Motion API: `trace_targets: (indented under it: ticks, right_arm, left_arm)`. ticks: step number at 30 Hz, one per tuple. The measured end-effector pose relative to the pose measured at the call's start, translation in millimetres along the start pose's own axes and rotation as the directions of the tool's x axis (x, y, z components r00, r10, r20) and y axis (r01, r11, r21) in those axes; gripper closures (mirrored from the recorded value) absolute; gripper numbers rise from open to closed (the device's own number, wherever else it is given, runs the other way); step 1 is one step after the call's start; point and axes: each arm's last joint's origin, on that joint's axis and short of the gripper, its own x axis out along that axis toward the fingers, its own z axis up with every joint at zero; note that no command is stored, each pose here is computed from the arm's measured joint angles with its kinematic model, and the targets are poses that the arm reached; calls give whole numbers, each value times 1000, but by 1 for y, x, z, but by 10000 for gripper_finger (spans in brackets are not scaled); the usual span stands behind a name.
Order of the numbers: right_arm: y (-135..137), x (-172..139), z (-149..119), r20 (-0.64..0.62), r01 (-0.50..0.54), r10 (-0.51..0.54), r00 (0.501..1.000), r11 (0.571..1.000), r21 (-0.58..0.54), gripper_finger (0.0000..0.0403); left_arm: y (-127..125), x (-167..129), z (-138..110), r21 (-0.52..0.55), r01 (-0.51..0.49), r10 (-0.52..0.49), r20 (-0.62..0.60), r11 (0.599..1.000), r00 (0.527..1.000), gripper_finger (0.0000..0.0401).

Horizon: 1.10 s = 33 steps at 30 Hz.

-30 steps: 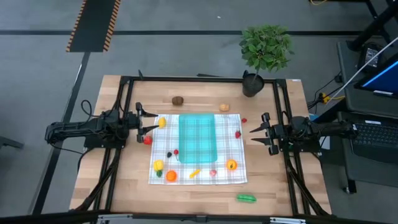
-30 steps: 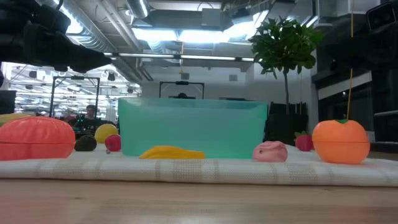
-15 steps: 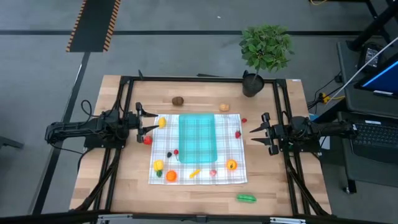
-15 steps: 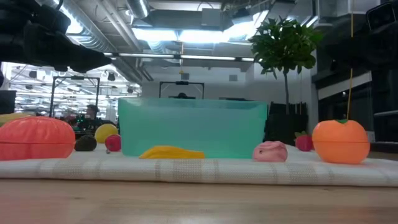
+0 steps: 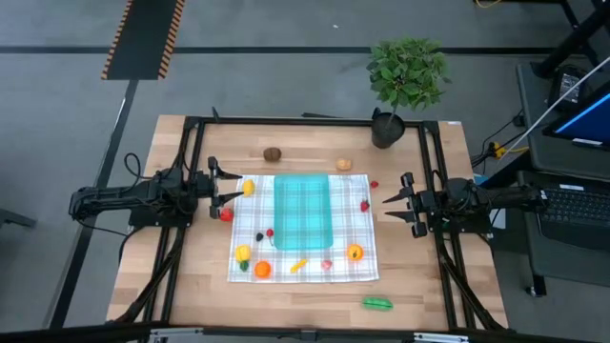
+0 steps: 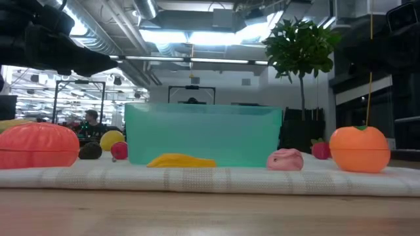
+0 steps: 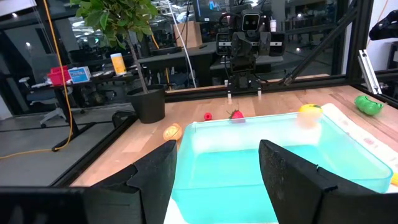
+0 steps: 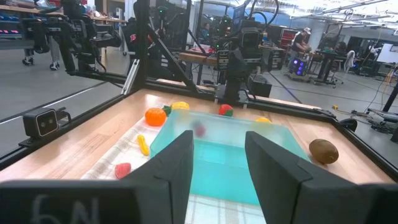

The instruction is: Pick and placing Produce into tupperware

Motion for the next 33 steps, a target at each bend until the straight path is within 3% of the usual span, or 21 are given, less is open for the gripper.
trace_targets:
  ticks: [11, 18, 28, 33]
  right_arm:
    - [0, 0, 0, 3, 1, -1, 1000, 1000, 0, 253]
    - [0, 0, 1, 13, 10, -10, 1000, 1000, 0, 253]
    - [-1, 0, 2, 18, 36, -36, 999, 999, 4, 253]
    - [-1, 0, 2, 18, 35, -36, 999, 996, 79, 253]
  left_arm:
    - [0, 0, 0, 3, 0, 0, 0, 1000, 1000, 181]
    - [1, 0, 0, 205, -23, 23, -1, 979, 1000, 181]
    - [1, 0, 0, 226, -23, 24, -1, 974, 1000, 181]
    - [1, 0, 0, 227, -25, 26, 2, 974, 1000, 181]
